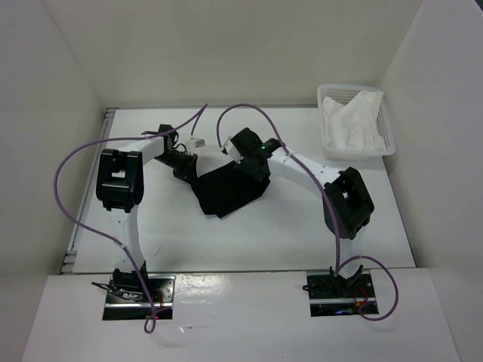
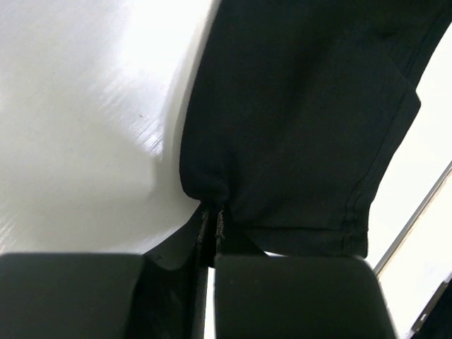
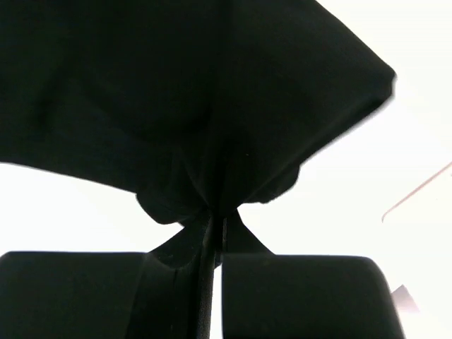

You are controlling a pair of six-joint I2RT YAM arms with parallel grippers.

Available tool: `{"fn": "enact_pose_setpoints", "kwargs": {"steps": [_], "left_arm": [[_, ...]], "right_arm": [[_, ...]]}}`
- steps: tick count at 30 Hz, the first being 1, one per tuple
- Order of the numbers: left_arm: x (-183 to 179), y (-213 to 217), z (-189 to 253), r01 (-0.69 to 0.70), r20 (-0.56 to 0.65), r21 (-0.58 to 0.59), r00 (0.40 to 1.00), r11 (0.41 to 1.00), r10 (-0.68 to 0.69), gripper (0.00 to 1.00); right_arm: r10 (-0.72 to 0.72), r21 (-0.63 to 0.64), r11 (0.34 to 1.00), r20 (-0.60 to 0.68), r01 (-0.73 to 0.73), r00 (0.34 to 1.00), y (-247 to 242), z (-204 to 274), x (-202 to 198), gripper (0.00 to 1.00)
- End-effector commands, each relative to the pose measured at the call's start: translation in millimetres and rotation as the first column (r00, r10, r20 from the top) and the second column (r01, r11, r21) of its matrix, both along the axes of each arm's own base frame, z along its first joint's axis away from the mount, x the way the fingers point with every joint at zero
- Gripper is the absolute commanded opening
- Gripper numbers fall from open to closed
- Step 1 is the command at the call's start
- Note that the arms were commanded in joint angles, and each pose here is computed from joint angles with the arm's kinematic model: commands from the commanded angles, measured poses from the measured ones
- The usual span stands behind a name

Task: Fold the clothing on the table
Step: Fold the skirt

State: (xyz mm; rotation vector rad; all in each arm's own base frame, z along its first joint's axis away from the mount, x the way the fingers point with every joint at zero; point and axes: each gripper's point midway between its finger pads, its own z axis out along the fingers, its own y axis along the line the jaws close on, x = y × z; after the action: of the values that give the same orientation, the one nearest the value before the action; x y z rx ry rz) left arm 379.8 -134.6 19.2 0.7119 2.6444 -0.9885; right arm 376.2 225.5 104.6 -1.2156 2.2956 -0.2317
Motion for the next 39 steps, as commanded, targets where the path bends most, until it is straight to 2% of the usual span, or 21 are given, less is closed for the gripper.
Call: {"fn": "enact_pose_setpoints", "kwargs": {"steps": [1, 7, 19, 29, 39], "left_arm": [[-1.4, 4.1, -6.3, -0.003, 0.013, 0.049, 1.0, 0.999, 0.003, 0.0], [-0.7, 3.8, -2.8, -0.011, 0.016, 0.048, 1.0, 0.999, 0.01, 0.0], [-4.0, 3.5, -2.0, -0.025, 0.014, 0.046, 1.0, 0.999, 0.024, 0.0], [-3.2, 3.5, 1.4, -0.025, 0.023, 0.045, 0.999, 0.999, 0.024, 0.0], [-3.9, 0.3, 3.5, -0.029, 0.015, 0.025, 0.999, 0.999, 0.028, 0.0]], "right_arm": [[0.084, -0.001, 0.996, 0.025, -0.084, 0.996, 25.6, 23.1, -16.9, 0.0], [0.168, 0.012, 0.986, -0.012, -0.168, 0.986, 62.7, 17.4, -36.5, 0.0], [0.234, 0.048, 0.971, -0.021, -0.232, 0.972, 109.0, 19.8, -44.8, 0.0], [0.353, 0.081, 0.934, -0.056, -0.348, 0.934, 154.7, 14.6, -85.9, 0.0], [0.4, 0.121, 0.912, -0.062, -0.391, 0.914, 186.9, 13.8, -90.4, 0.0]]}}
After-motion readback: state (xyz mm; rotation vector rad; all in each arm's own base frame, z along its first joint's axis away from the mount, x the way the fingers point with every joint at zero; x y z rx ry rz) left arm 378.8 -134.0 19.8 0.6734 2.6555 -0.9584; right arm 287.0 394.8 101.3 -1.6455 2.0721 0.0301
